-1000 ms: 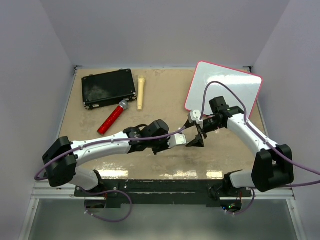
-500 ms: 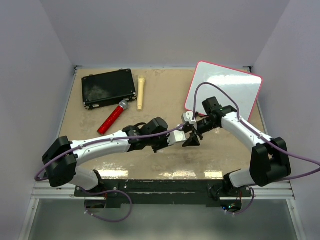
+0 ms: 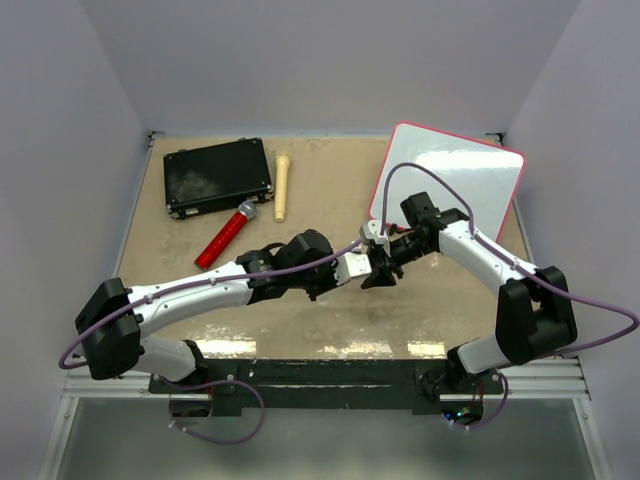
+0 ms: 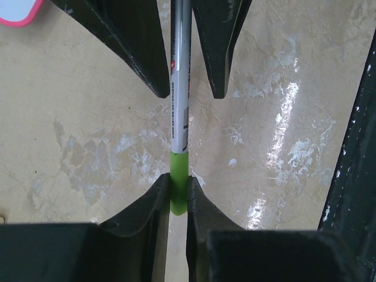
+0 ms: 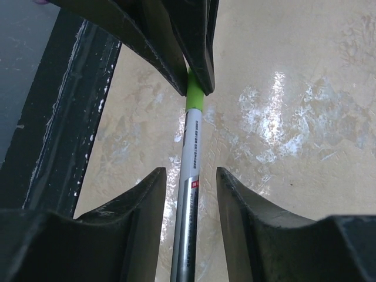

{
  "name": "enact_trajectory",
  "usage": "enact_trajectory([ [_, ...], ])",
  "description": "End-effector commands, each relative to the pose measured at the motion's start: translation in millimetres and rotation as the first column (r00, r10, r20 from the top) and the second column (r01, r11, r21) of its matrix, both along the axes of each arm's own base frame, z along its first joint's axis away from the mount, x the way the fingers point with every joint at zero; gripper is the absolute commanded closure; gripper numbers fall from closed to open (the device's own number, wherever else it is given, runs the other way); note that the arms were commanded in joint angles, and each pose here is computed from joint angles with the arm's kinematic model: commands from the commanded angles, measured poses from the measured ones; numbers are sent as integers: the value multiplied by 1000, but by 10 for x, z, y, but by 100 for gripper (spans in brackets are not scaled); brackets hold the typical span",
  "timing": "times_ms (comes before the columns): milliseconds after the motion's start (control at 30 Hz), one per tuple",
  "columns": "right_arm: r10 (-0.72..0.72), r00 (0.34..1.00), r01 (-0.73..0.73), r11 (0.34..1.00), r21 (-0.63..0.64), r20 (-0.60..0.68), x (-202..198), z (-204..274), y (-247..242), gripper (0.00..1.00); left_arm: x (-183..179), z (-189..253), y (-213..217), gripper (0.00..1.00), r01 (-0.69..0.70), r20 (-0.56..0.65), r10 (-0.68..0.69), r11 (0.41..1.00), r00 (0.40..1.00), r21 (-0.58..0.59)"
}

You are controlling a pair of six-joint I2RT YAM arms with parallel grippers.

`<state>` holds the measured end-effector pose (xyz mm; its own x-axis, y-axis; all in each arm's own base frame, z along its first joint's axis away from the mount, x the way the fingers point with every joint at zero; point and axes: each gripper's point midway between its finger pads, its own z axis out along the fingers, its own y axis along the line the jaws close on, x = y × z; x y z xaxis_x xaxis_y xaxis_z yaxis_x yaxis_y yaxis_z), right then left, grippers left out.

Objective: Write a sentence on the whiteboard
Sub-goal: Open the whiteboard marker at the center of the board.

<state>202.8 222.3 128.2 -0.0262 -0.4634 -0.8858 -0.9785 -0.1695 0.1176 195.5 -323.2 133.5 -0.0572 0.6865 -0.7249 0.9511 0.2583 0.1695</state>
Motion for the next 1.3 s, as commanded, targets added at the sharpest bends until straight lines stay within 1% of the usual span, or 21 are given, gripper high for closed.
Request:
enact_trajectory([
  [0, 19, 1000, -21, 998, 51, 22, 31, 189, 78, 58, 22, 207, -111, 100, 9, 15, -8, 996, 1000, -89],
  [200, 37, 999, -38, 996, 86, 5, -16, 260, 110, 59, 28, 220, -129, 100, 2, 11, 0, 995, 1000, -100],
  [300, 44, 999, -44, 994, 100, -3, -31, 294, 128, 62, 29, 228, -142, 100, -3, 10, 4, 994, 1000, -114],
  [533, 52, 998, -47, 990, 133, -28, -58, 390, 160, 66, 28, 244, -130, 100, -20, 13, 22, 990, 1000, -141],
  [667, 47, 999, -43, 989, 143, -24, -40, 440, 166, 65, 23, 287, -133, 100, -37, 10, 40, 983, 999, -177],
  [767, 52, 998, -45, 983, 177, -36, -58, 556, 182, 52, 10, 294, -131, 100, -56, -2, 57, 976, 998, -211],
  [800, 48, 998, -40, 982, 186, -40, -48, 588, 178, 43, -2, 273, -131, 100, -60, -7, 60, 973, 998, -224],
  [867, 21, 998, -8, 976, 217, -60, 8, 691, 138, 35, -28, 303, -115, 100, -80, -25, 76, 962, 997, -260],
  [900, 8, 998, 7, 973, 230, -64, 32, 725, 107, 30, -53, 282, -120, 100, -81, -31, 76, 956, 997, -282],
  [967, 7, 999, 4, 971, 238, -45, 23, 770, 101, 29, -86, 361, -135, 100, -93, -49, 81, 935, 995, -342],
  [1000, 0, 998, 15, 972, 236, -61, 19, 772, 98, 29, -95, 369, -141, 100, -94, -49, 82, 925, 995, -367],
  [1100, -5, 998, 21, 969, 244, -66, 28, 774, 109, 28, -93, 436, -143, 100, -110, -51, 98, 903, 994, -414],
  [1133, -5, 997, 22, 969, 245, -71, 25, 768, 109, 29, -98, 462, -150, 100, -132, -75, 110, 892, 991, -432],
  [1267, 3, 996, 19, 970, 243, -90, 9, 737, 132, 31, -42, 457, -165, 100, -162, -82, 140, 881, 987, -444],
])
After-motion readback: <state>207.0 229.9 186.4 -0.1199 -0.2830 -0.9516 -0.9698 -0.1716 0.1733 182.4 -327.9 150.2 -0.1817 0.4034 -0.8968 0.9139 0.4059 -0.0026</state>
